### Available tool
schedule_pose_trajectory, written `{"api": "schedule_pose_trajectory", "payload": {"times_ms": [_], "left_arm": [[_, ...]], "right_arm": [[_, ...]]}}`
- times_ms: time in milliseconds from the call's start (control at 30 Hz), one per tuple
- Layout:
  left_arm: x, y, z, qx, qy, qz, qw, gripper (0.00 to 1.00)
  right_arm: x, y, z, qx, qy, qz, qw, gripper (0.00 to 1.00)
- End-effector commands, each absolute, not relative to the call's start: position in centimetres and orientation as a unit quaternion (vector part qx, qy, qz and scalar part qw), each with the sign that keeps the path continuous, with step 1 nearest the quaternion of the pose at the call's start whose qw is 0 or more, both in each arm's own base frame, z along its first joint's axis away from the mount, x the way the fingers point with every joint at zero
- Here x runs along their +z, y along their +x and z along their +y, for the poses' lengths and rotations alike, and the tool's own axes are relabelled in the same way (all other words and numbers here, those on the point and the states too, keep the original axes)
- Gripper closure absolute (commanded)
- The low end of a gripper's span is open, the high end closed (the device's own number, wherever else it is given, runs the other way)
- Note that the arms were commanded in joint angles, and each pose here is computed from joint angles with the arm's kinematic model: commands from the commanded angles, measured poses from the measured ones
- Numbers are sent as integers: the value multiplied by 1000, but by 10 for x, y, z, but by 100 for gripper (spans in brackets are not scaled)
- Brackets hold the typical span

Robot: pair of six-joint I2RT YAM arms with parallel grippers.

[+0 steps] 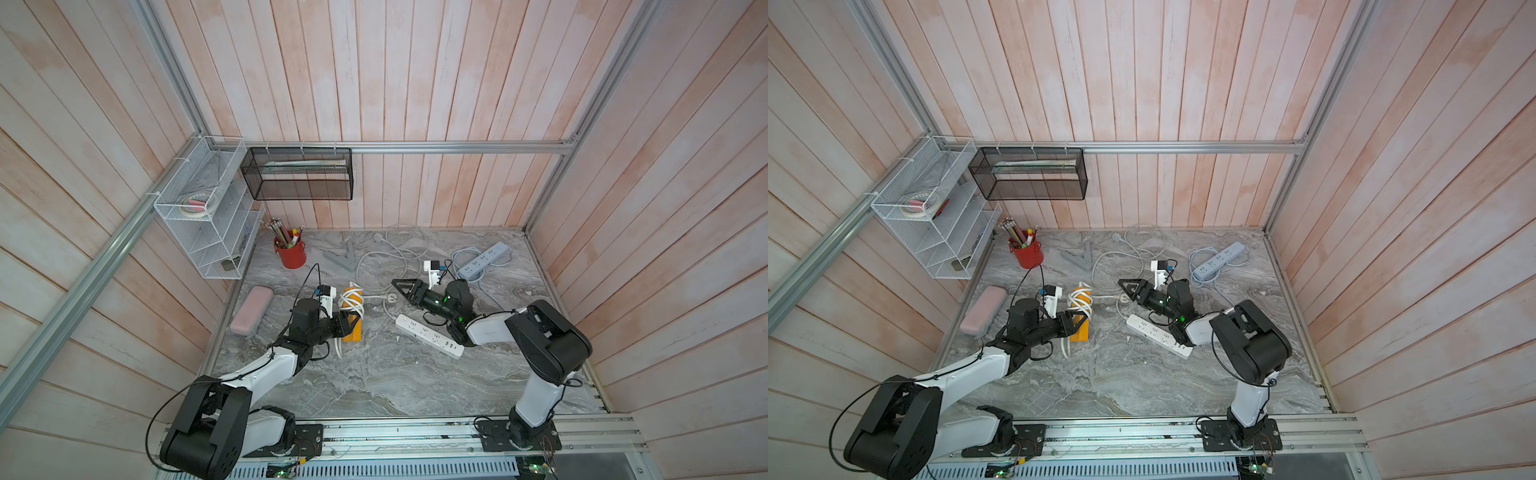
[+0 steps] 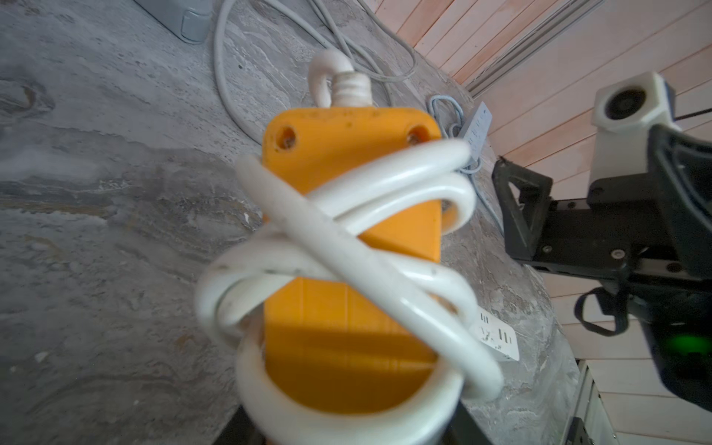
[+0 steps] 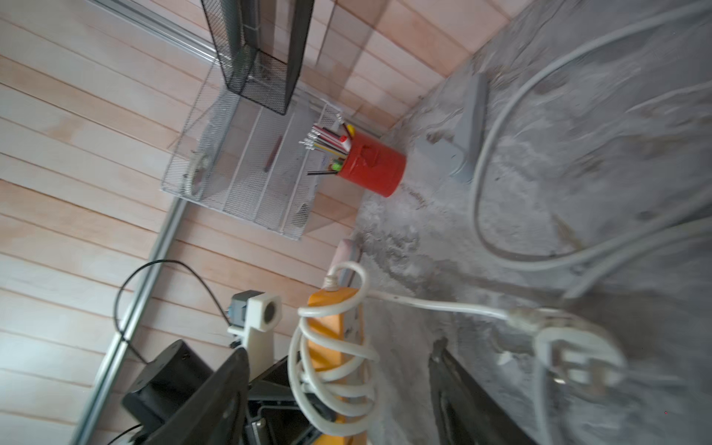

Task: Wrap the cord around the power strip
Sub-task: Place the power strip at the center of the board.

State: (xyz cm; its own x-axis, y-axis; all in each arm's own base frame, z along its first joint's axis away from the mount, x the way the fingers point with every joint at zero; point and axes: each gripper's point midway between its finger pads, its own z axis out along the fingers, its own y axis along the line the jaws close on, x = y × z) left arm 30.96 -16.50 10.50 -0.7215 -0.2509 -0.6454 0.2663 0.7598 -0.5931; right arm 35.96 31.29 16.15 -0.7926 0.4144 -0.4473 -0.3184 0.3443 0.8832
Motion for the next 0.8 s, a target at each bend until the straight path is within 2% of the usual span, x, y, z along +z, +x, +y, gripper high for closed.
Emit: {"api": "schedule_pose_trajectory", "payload": {"times_ms": [0,100,167,300,500,633,767], "left_arm": [[125,321,-153,-318,1,846,428,100],[126,323,-153,-314,3,847,428,100],[117,326,-150,-296,-5,862,411,100],[88,318,-127,-225,-39,902,365,100],[47,309,-85,-111,-94,942,301,99],[38,317,-76,-70,-110,954,270,97],[33,324,-63,-23,-134,959,248,93]], "right_arm": [[98,353,287,351,-33,889,291,25],[72,345,267,211,-90,935,269,28],[59,336,260,176,-108,947,245,30],[50,326,262,135,-148,952,233,30],[39,310,271,87,-220,952,192,21],[25,295,265,36,-263,952,151,18],[15,289,262,24,-270,954,125,18]]}}
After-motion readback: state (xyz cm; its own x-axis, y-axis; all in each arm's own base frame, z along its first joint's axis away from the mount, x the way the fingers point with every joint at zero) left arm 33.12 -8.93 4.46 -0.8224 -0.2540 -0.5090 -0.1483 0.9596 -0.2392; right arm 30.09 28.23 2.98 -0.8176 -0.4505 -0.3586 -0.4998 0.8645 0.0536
